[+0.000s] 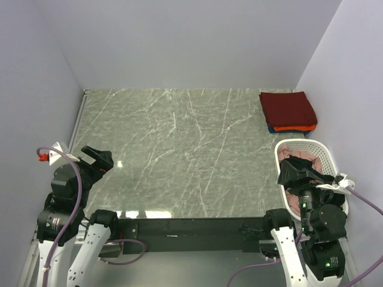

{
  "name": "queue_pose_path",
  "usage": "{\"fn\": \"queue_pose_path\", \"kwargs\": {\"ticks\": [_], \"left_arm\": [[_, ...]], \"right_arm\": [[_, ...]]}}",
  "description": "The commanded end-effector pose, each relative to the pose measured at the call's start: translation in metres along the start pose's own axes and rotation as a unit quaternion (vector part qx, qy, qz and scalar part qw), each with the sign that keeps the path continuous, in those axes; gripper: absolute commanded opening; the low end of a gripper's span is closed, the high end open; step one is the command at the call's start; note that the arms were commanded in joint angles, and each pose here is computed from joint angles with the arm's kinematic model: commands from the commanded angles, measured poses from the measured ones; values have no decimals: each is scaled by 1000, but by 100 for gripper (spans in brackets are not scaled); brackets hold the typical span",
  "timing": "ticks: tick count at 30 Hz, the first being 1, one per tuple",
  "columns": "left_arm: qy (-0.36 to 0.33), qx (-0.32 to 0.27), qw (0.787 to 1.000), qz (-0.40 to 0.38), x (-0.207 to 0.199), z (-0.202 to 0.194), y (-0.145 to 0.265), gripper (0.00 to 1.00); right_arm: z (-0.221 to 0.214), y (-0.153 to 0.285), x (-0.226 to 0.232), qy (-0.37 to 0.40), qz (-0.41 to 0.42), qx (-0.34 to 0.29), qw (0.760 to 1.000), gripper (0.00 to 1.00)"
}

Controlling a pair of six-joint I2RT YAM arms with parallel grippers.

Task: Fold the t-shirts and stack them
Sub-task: Reset both grippers

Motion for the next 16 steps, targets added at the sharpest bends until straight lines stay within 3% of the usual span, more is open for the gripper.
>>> {"fn": "queue_pose_path", "kwargs": {"ticks": [1,16], "left_arm": [[21,-13,999,-49,-8,0,4,99],[39,-30,997,-57,-5,-4,2,99]], "right_arm": [[3,0,6,-12,27,-12,999,91],[3,0,5,-13,21,-13,1000,93]]}}
Point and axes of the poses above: each gripper's point midway between its finger pads, its own y axis back along the fingers, its own x axis along the line the jaws close on, z = x × y, the point moved 7 cm from there along y, back along the fingers, and after that the axes turned 4 degrees about -y, right-handed, at the moved point
